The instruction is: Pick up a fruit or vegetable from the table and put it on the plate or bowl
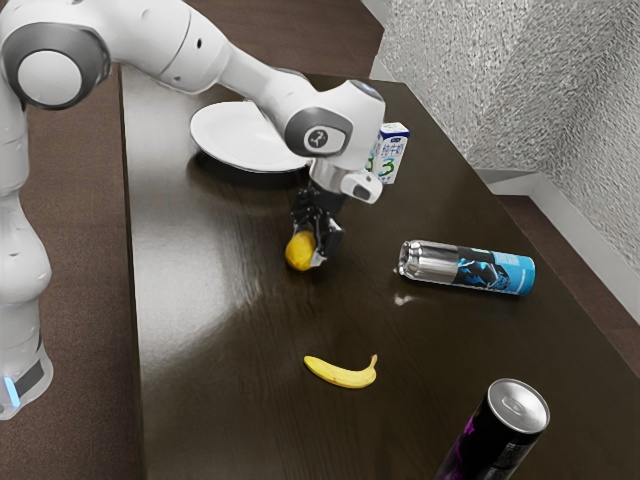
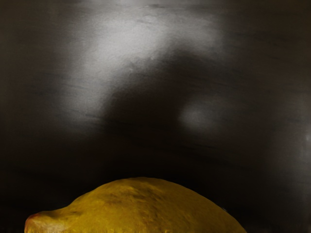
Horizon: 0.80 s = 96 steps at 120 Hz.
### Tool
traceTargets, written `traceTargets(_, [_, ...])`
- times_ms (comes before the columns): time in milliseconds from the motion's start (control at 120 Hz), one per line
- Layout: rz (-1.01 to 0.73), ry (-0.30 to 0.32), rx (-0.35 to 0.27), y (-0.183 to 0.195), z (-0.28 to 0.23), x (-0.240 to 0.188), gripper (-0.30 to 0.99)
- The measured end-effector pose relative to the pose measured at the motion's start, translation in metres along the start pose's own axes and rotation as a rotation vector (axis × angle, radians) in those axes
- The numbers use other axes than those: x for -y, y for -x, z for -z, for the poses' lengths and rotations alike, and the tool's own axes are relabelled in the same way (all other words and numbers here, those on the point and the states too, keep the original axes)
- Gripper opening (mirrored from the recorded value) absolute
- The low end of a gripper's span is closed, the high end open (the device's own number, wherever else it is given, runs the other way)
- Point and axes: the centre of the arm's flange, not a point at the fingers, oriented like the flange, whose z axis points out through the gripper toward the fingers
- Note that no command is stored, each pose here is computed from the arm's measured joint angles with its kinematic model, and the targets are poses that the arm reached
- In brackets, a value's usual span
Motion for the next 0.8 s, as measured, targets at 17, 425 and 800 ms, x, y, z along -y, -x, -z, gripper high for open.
traceTargets(17, [0.002,-0.002,-0.004,0.002,0.004,0.000,0.48])
traceTargets(425, [0.206,-0.038,-0.081,0.046,0.094,0.086,0.45])
traceTargets(800, [0.465,-0.026,-0.090,0.089,0.167,0.225,0.46])
